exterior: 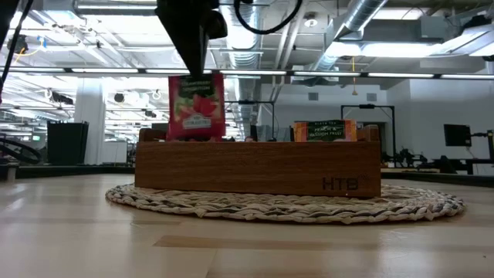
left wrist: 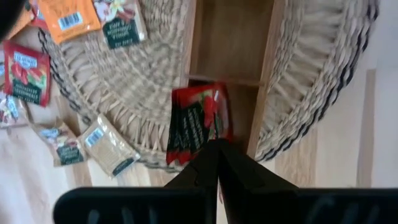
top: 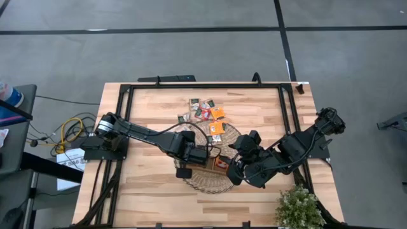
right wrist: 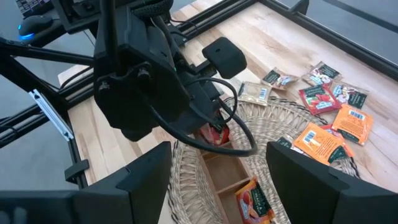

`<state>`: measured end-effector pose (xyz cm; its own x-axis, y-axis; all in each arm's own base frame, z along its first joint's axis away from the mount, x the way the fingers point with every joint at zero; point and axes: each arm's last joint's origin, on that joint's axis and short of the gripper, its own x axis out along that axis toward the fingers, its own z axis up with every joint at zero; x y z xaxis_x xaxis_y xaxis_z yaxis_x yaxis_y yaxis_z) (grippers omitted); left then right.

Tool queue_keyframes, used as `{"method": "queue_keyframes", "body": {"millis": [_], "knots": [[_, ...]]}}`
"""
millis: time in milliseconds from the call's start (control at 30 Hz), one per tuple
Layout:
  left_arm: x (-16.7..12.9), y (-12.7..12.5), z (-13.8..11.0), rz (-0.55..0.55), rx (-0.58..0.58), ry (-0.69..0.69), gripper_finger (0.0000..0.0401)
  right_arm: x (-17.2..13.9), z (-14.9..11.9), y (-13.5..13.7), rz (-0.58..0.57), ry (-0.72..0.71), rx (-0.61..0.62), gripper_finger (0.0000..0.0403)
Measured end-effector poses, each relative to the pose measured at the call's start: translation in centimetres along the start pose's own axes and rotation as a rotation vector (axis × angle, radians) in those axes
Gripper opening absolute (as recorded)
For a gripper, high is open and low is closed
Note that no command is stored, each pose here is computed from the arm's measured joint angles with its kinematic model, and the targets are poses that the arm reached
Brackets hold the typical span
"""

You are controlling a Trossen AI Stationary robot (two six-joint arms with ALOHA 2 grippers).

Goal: Pick & Place Tea
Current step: Put the red tea bag into the left section of the wooden organizer

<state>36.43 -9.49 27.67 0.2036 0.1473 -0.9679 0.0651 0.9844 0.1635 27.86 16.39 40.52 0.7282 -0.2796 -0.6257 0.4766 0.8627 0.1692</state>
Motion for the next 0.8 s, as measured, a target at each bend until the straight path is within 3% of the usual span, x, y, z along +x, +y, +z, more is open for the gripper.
{"method": "queue_keyframes", "body": {"millis": [800], "knots": [[0.9,0.08,-0.33,0.002,0.032,0.019,0.0,0.01,-0.01,0.01,0.0,0.001,0.0,0.0255]]}}
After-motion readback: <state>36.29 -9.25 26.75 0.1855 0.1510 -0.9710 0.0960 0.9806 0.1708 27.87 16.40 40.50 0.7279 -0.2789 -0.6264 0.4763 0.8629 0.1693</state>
